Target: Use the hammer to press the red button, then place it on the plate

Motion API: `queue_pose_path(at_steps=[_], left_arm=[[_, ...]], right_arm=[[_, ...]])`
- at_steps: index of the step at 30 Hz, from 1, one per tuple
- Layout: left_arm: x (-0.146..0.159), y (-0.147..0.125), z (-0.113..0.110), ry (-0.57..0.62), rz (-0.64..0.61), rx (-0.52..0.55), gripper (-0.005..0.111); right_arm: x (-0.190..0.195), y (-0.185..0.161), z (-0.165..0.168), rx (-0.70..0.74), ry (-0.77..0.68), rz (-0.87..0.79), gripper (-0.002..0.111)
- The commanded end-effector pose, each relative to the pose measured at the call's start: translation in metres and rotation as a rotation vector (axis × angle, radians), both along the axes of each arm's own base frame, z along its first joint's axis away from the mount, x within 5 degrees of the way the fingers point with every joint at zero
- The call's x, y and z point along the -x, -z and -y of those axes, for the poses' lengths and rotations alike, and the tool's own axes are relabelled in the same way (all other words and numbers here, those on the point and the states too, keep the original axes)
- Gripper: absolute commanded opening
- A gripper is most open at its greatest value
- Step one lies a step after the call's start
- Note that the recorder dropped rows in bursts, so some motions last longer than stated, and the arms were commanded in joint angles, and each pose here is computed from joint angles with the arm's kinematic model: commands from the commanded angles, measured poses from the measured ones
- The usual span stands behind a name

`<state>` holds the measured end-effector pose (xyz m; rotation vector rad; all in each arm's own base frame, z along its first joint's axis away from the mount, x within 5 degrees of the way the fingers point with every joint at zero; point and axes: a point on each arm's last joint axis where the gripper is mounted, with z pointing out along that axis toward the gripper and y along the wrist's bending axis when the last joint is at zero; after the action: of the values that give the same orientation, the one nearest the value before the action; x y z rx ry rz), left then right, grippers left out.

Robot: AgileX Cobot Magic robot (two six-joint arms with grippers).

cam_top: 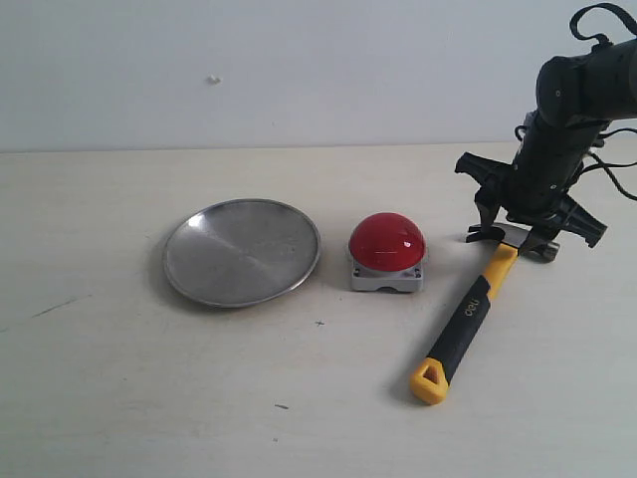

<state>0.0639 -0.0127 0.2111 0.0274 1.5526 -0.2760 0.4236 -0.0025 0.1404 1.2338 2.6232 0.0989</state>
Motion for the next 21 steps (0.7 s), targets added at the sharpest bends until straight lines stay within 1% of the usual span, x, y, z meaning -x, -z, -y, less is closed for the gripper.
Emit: queue_pose_path(at_steps=[1,6,21], left_arm=[[0.0005,0.0003,0.0004,0.008,0.004,0.003,0.0],[0.0005,0.0003,0.0004,0.008,0.004,0.003,0.0],[0.0005,0.0003,0.0004,0.008,0.004,0.003,0.0]], right_arm=[[0.0027,-0.0014,0.0029,0.009,-0.022,-0.04,0.051],[0.0071,-0.0006,0.0066,0.006,-0.013,-0.088,0.051],[0.0051,-0.0013,0.0052,-0.02,-0.005,-0.068,0.051]])
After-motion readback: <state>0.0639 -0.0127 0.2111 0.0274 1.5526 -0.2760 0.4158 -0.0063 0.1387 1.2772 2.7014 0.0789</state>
